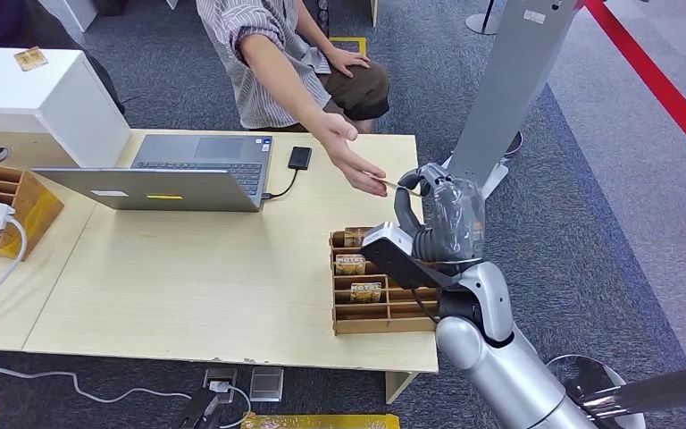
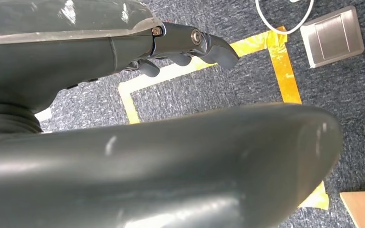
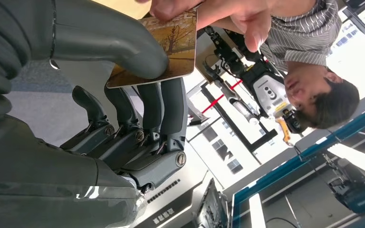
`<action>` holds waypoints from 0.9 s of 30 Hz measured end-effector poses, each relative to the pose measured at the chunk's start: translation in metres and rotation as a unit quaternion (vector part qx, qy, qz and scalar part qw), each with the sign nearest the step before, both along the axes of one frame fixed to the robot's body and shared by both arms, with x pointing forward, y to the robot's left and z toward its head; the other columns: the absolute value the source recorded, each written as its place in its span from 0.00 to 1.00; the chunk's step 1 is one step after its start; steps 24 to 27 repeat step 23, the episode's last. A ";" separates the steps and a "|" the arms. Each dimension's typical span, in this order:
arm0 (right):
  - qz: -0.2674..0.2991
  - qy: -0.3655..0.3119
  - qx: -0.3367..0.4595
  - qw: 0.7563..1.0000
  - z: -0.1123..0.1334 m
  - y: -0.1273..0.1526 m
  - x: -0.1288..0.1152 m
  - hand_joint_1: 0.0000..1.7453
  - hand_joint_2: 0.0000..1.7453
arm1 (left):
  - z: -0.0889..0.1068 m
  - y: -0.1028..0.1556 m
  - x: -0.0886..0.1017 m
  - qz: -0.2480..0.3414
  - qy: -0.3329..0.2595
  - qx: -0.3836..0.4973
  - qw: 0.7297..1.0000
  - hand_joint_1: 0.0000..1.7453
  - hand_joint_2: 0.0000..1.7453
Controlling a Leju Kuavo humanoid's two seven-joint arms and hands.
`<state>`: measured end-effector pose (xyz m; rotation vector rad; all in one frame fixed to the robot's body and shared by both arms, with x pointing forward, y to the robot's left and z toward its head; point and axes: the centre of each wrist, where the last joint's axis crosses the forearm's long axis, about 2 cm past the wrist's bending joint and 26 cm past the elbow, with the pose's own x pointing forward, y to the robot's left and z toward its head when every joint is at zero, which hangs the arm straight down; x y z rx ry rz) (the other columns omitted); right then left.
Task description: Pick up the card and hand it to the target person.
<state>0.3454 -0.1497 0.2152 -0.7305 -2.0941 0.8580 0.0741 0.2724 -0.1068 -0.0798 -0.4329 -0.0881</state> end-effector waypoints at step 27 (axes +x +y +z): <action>0.119 0.155 0.258 0.946 -0.025 -0.002 -0.014 0.00 1.00 | -0.002 0.002 -0.012 0.033 0.015 0.001 0.999 0.00 0.00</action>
